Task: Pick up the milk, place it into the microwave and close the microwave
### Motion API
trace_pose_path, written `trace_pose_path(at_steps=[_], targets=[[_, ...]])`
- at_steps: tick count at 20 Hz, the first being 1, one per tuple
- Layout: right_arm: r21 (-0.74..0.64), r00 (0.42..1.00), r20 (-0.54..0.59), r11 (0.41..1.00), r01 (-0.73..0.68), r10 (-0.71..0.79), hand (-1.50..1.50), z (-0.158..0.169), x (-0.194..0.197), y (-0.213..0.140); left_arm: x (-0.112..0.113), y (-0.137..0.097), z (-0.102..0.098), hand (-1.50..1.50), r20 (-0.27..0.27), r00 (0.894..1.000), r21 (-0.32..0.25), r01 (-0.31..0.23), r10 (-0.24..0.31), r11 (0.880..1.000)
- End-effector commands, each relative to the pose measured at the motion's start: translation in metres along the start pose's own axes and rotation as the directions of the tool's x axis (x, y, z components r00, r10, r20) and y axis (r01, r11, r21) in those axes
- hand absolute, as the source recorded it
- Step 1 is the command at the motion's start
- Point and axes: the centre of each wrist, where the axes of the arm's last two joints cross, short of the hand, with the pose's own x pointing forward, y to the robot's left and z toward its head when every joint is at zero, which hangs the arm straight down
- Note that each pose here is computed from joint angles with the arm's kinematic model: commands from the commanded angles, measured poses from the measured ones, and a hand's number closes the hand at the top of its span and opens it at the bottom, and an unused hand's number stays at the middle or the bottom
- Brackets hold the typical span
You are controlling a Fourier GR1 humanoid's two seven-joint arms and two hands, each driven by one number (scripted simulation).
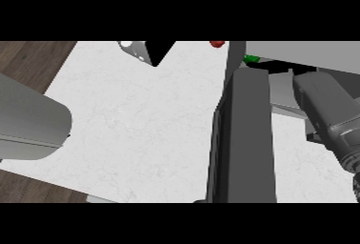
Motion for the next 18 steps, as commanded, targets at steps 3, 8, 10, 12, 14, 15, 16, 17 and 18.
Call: trace_pose_path(at_steps=[3,8,10,12,14,15,16,17,18], targets=[[-0.007,1.000,-0.025,1.000,-0.014,0.014,-1.50,-0.006,0.023,0.031,0.000,0.006,-0.003,-1.50,-0.017,1.000,-0.007,0.013,-0.014,1.000],[-0.003,1.000,0.011,1.000,0.015,-0.015,-1.50,-0.012,0.048,0.057,-0.009,0.004,-0.004,-1.50,-0.046,0.999,-0.014,-0.007,0.007,1.000],[0.007,0.998,0.050,1.000,0.028,-0.029,-1.50,-0.012,0.054,0.064,-0.014,0.001,-0.004,-1.50,-0.059,0.998,-0.027,-0.021,0.020,0.999],[-0.013,0.998,0.054,0.999,0.033,-0.032,-1.50,-0.013,0.050,0.057,-0.011,0.005,-0.003,-1.50,-0.063,0.998,-0.028,-0.002,0.001,1.000],[-0.059,0.998,0.061,0.998,0.032,-0.028,-1.50,-0.019,0.060,0.057,-0.020,0.004,0.002,-1.50,-0.071,0.997,-0.019,-0.031,0.030,0.999],[-0.086,0.998,0.041,0.995,0.050,-0.046,-1.50,-0.016,0.054,0.057,-0.016,0.002,-0.003,-1.50,-0.070,0.997,-0.024,-0.023,0.021,0.999],[-0.084,0.998,0.045,0.995,0.049,-0.045,-1.50,-0.010,0.054,0.069,-0.023,0.000,0.000,-1.50,-0.087,0.995,-0.011,-0.042,0.041,0.999],[-0.111,0.998,0.045,0.993,0.049,-0.044,-1.50,-0.014,0.049,0.054,-0.025,-0.002,0.003,-1.50,-0.087,0.996,-0.020,-0.039,0.037,0.999],[-0.109,0.998,0.041,0.992,0.057,-0.053,-1.50,-0.018,0.056,0.053,-0.027,-0.003,-0.001,-1.50,-0.095,0.994,-0.022,-0.049,0.046,0.999]])
